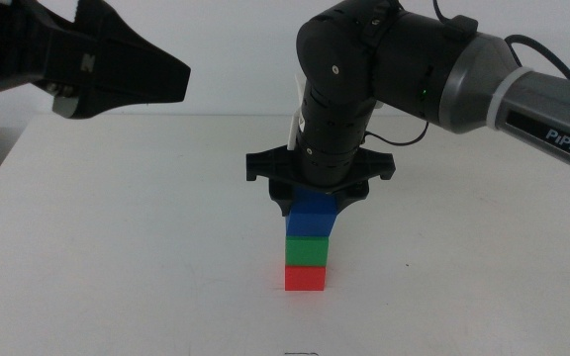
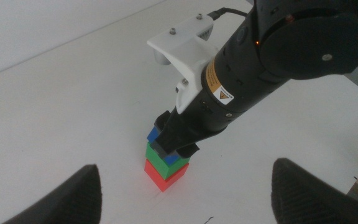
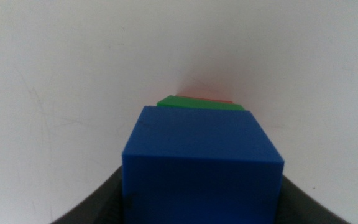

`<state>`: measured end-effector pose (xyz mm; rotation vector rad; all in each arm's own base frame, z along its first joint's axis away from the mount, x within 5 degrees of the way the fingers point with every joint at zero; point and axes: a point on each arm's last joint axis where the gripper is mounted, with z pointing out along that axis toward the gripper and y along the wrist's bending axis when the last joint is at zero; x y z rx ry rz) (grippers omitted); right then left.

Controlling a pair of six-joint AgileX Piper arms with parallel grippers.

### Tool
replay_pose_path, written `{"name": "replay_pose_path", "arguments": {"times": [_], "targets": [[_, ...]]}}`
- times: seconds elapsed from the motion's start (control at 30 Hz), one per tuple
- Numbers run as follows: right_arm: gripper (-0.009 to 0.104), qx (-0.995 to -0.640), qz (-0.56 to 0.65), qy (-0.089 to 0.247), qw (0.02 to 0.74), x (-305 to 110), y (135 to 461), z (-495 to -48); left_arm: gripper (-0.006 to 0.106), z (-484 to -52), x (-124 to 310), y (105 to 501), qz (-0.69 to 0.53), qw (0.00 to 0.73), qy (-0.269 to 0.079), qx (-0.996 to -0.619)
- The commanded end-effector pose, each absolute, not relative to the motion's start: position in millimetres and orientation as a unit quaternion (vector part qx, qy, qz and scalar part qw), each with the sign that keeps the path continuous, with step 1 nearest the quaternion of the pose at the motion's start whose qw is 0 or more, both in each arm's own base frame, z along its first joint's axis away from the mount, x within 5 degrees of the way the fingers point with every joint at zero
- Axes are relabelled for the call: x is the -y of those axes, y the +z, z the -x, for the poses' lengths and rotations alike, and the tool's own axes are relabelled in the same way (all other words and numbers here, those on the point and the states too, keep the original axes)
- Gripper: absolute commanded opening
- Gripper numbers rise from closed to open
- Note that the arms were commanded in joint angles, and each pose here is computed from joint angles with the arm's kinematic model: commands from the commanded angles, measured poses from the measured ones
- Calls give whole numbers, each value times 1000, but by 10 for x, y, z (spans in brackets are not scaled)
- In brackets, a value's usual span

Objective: Stack red cubes first, then green, then blue cubes in a specific spot.

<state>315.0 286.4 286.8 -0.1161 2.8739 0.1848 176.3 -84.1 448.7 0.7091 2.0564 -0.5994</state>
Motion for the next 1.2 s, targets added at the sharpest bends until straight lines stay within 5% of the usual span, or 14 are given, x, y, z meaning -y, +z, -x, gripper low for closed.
{"name": "replay_pose_path", "arguments": {"times": [0.0, 0.27, 0.33, 0.37, 0.63, 1.0, 1.17], "targets": [[-1, -986, 39, 63, 147, -2774, 3159, -3072, 94, -1731, 858, 4624, -272, 462, -260, -803], [1, -987, 39, 60, 145, -2786, 3120, -3089, 94, -1731, 858, 4624, -272, 462, -260, -803], [15, -987, 39, 60, 145, -2786, 3120, -3089, 94, -1731, 858, 4624, -272, 462, -260, -803], [56, -986, 43, 62, 148, -2792, 3122, -3094, 94, -1731, 858, 4624, -272, 462, -260, -803], [85, -980, 41, 84, 176, -2749, 3298, -3064, 94, -1731, 858, 4624, -272, 462, -260, -803], [85, -950, 29, 112, 291, -2125, 4310, -2561, 94, -1731, 858, 4624, -272, 462, -260, -803], [85, -937, 7, 107, 332, -1579, 4488, -2262, 94, -1731, 858, 4624, -272, 462, -260, -803]]}}
